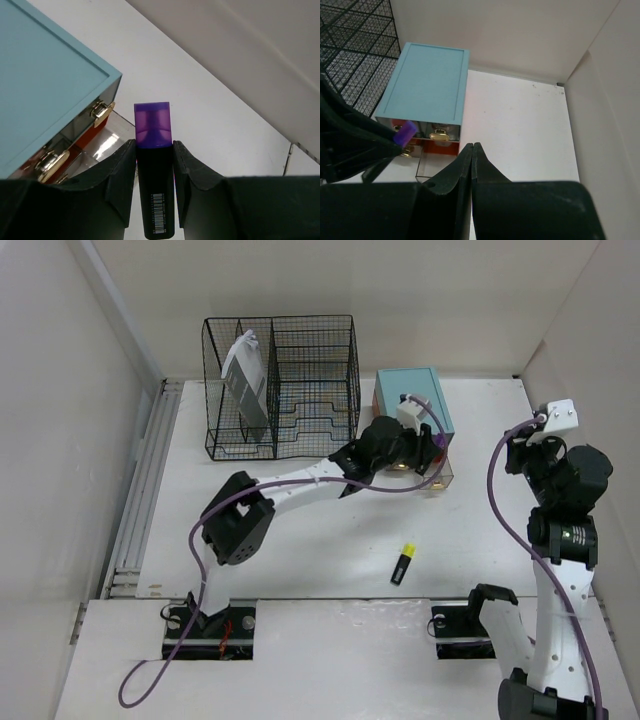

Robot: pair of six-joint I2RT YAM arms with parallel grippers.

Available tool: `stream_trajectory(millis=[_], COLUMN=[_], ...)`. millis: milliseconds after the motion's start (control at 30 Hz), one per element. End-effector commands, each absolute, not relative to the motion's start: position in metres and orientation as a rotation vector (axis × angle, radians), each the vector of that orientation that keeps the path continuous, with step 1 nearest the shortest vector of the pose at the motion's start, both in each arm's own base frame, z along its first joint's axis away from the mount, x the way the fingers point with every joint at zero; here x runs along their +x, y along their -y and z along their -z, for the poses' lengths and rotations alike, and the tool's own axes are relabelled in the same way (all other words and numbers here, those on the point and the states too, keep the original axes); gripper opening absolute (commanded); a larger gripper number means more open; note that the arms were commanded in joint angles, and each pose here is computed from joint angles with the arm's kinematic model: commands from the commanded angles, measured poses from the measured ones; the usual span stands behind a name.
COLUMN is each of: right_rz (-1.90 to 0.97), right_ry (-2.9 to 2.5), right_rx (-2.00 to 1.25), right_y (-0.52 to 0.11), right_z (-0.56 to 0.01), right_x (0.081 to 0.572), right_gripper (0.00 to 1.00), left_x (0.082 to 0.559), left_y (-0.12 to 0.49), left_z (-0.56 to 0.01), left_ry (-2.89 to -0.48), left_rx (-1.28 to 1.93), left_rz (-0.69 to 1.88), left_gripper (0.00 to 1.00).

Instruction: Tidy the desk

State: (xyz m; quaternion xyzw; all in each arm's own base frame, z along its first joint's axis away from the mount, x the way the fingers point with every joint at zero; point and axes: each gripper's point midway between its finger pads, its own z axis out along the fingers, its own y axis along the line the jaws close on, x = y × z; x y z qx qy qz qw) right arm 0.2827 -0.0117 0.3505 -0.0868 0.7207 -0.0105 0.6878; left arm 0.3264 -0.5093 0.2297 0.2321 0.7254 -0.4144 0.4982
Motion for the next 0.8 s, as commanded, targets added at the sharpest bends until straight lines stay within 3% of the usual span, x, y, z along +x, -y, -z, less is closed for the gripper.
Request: stream_trajectory(millis=[0, 767], right_rz=[0.038, 0.059], right_ry=[-1.561, -1.656], right_rx=[-0.173, -0.161], right_y=[0.015, 0.024], right_z=[-0.364, -0.344], right_x=[0.284, 0.298], right_gripper=[0.03, 0.02], left_x=[0.323, 0.37], left_y=[0.533, 0.561], left_z=[-0.245, -0.237], left_ry=[-1.665, -1.551], left_rx=[0.647, 0.689], left_rz=[1.165, 1.287], left_gripper=[0.06, 0.04])
